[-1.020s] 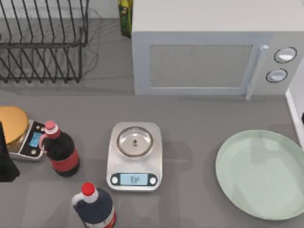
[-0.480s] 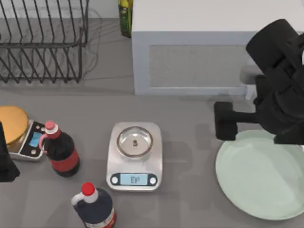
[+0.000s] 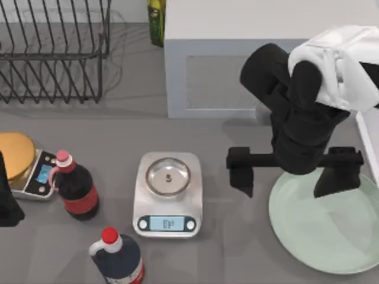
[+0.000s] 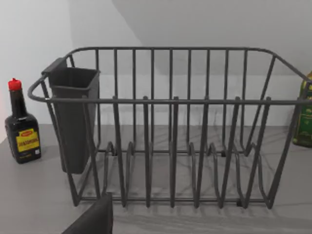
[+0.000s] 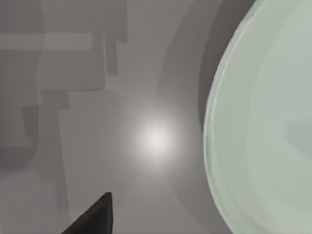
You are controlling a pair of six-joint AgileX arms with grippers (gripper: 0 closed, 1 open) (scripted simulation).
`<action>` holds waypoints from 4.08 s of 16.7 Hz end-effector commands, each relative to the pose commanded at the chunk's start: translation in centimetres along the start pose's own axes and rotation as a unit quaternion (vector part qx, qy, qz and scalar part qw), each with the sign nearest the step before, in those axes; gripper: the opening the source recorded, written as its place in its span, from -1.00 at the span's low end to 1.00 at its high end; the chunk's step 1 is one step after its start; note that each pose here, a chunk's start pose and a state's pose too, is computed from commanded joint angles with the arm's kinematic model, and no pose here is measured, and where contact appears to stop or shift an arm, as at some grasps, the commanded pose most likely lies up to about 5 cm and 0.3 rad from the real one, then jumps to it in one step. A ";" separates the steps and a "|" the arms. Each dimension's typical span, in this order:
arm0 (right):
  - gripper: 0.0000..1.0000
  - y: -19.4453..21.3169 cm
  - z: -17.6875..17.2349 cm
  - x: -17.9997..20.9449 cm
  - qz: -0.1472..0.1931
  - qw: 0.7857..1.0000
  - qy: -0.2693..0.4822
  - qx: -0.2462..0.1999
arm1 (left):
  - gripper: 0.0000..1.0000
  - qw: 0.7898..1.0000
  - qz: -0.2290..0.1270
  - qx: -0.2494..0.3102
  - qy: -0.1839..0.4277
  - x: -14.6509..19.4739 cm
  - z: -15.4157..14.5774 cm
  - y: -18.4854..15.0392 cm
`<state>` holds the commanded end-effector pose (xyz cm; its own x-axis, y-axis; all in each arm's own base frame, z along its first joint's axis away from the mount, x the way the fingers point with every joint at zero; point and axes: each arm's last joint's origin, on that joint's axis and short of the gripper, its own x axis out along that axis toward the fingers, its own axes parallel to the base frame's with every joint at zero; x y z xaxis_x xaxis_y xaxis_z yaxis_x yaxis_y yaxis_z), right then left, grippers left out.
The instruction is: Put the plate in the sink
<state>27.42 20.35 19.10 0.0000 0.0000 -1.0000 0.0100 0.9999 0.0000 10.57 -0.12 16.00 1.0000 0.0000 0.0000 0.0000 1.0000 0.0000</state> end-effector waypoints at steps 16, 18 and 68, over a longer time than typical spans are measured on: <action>1.00 0.0 0.0 10.2 0.000 1.000 0.000 0.000 | 1.00 1.000 0.000 0.000 0.000 0.0 0.0 0.0; 1.00 0.0 0.0 10.2 0.000 1.000 0.000 0.000 | 1.00 1.000 0.000 0.000 0.000 0.0 0.0 0.0; -1.00 -1.1 1.5 -18.3 0.015 0.998 -0.061 0.003 | 1.00 1.000 0.000 0.000 0.000 0.0 0.0 0.0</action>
<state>28.93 19.25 37.41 0.1230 0.0276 -0.9920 0.0141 0.9995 0.0295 10.57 -0.12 16.00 1.0000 0.0000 0.0000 0.0000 1.0000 0.0000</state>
